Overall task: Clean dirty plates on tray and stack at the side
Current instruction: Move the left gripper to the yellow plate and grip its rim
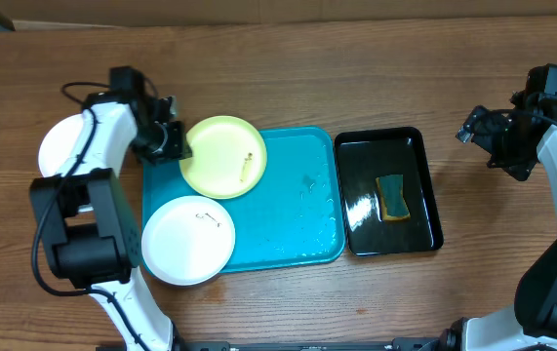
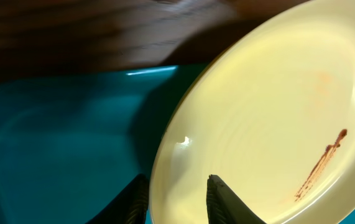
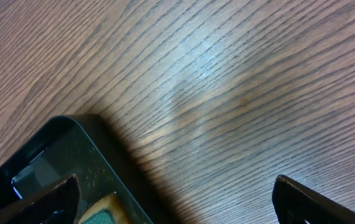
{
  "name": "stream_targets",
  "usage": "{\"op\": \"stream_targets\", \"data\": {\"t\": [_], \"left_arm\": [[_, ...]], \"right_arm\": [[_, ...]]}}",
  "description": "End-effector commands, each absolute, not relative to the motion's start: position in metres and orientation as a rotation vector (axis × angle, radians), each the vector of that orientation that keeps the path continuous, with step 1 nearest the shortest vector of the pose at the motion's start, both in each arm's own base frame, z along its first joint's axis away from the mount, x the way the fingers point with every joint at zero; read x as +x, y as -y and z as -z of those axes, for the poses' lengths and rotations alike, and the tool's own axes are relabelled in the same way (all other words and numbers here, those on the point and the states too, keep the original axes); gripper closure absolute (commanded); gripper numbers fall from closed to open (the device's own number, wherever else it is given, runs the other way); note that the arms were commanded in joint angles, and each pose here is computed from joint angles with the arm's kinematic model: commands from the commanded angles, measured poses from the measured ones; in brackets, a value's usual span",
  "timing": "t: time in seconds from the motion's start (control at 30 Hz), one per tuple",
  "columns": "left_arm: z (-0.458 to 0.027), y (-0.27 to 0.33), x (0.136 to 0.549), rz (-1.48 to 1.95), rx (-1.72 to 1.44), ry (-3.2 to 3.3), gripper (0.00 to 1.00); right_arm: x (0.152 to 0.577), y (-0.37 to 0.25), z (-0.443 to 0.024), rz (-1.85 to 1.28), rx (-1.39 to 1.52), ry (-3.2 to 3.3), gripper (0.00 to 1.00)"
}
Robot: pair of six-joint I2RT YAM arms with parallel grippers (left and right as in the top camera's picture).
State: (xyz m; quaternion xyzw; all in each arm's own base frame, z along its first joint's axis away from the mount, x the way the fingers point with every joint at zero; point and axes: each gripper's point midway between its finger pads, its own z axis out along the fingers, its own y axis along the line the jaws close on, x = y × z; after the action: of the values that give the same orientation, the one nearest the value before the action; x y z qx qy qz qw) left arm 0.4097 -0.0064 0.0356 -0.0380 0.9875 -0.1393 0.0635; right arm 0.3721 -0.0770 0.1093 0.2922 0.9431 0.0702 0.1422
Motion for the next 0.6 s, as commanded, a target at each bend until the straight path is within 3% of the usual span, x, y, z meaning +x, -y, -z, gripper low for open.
{"op": "stream_targets", "data": {"t": [0.0,0.43,0.57], "left_arm": [[-0.029,0.042,0.404,0.471,-0.025,-3.012,0.66],[-0.028,0.104,0.400,0.439,0.145,-3.011,0.61],[-0.026,0.093,0.408,0.340,0.079,-2.998,0.66]], "right_arm": [[0.378,0.079,-0.124,-0.210,0.833,-2.677,0.00],[0.378,0.079,-0.124,-0.210,0.833,-2.677,0.00],[0.378,0.079,-0.124,-0.210,0.833,-2.677,0.00]]}}
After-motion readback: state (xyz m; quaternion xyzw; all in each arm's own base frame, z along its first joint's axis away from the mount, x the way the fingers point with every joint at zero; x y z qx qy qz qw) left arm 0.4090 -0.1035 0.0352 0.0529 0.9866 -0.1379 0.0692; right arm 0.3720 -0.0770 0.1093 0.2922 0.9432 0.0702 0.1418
